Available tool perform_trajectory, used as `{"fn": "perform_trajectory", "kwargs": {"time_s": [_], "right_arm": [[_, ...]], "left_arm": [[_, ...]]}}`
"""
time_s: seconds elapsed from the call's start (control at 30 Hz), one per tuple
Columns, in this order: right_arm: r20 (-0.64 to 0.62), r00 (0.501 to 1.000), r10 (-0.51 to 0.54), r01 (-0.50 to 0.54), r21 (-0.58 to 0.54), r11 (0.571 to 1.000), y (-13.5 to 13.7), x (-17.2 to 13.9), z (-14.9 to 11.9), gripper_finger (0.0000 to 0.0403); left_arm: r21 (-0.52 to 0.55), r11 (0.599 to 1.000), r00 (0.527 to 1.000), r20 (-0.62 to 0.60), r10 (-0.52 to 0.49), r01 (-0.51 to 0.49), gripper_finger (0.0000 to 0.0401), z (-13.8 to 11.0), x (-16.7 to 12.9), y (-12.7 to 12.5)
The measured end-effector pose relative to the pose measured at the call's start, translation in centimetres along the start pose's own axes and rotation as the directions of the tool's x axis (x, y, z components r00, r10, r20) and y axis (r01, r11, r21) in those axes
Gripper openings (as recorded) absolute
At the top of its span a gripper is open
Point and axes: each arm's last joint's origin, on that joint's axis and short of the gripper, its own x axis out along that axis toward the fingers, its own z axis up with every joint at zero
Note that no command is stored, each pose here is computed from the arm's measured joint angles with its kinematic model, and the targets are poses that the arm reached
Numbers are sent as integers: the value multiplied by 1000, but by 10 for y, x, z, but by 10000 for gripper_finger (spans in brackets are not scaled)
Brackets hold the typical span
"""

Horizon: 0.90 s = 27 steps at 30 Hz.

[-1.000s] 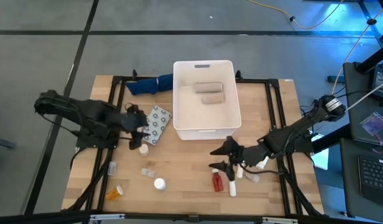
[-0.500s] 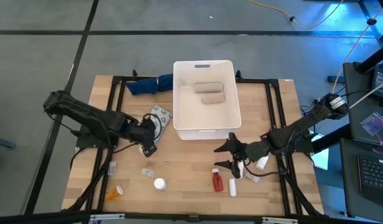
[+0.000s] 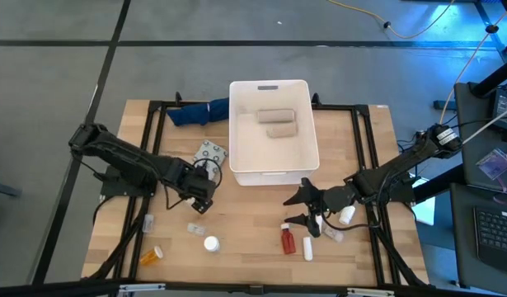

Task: Pick & place medical supplies in basket/bin
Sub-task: Put the white bandage into the bin

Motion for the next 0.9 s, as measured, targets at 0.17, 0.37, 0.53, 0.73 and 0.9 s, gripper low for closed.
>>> {"fn": "perform_trajectory", "kwargs": {"time_s": [0.17, 0.37, 0.53, 0.73, 0.9], "right_arm": [[3, 1000, 2, -2, 2, 1000, 0, 0, 0, 274], [4, 1000, -1, 1, 2, 1000, -1, 0, 1, 274], [5, 1000, -3, 3, 2, 1000, -1, 0, 1, 274], [5, 1000, -4, 4, 3, 1000, -1, 0, 1, 274], [7, 1000, -2, 2, 4, 1000, -1, 0, 1, 274]], "left_arm": [[-37, 999, 1000, 5, 16, -15, 317, 3, 11, -8], [-89, 996, 997, -69, 26, -32, 315, 4, 20, -11], [-154, 981, 988, -109, 105, -121, 315, 6, 24, -5], [-172, 972, 986, -66, 150, -159, 315, 8, 26, -3], [-193, 955, 973, -69, 218, -228, 315, 8, 30, 0]]}}
